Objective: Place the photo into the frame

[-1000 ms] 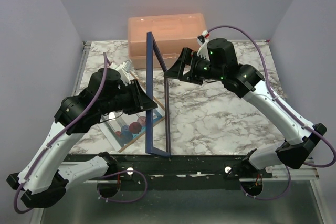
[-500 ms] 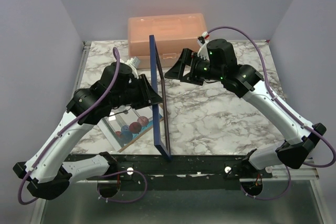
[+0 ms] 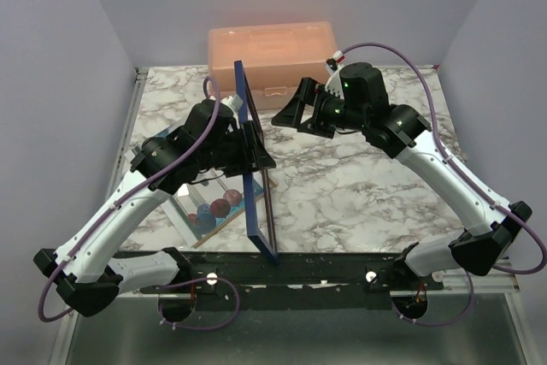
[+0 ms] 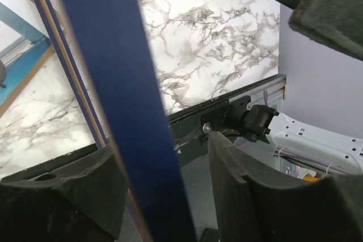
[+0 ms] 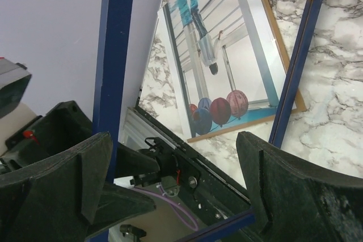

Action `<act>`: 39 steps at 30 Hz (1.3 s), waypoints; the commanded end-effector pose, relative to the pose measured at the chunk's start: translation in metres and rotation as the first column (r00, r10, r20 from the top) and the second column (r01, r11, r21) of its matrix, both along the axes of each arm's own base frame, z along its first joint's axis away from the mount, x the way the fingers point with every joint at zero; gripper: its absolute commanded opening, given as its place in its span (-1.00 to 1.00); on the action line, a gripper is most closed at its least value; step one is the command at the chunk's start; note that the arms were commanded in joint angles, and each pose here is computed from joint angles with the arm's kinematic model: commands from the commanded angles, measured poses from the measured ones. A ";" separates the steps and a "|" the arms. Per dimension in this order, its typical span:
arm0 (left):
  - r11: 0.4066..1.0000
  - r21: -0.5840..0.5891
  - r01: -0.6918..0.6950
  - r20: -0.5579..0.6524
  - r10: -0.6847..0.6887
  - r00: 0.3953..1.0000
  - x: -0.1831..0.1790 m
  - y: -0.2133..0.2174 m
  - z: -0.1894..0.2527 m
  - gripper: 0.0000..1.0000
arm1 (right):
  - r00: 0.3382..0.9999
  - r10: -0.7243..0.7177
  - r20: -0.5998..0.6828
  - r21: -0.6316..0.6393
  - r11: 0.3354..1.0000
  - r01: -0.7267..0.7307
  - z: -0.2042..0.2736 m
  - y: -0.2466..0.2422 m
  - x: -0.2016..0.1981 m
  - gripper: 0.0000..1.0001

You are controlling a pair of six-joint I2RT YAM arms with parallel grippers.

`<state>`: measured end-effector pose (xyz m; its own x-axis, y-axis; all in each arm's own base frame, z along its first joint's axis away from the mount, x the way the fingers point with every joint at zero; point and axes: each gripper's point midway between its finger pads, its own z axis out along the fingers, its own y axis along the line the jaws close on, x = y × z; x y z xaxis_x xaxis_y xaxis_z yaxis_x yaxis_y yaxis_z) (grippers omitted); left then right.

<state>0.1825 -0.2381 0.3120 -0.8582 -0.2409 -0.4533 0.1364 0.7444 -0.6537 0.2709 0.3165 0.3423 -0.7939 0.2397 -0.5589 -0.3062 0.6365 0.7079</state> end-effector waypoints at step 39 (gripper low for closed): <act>0.953 -0.109 0.282 0.054 -0.278 0.959 -0.006 -0.075 0.008 0.54 | 1.000 -0.024 0.009 -0.035 0.999 0.024 0.003 -0.042 0.016 1.00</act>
<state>0.1840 -0.2986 0.3146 -0.8792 -0.0994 -0.4660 0.2912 0.6620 -0.6906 0.2929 0.2791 0.3327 -0.7865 0.2546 -0.5627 -0.2622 0.6873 0.6774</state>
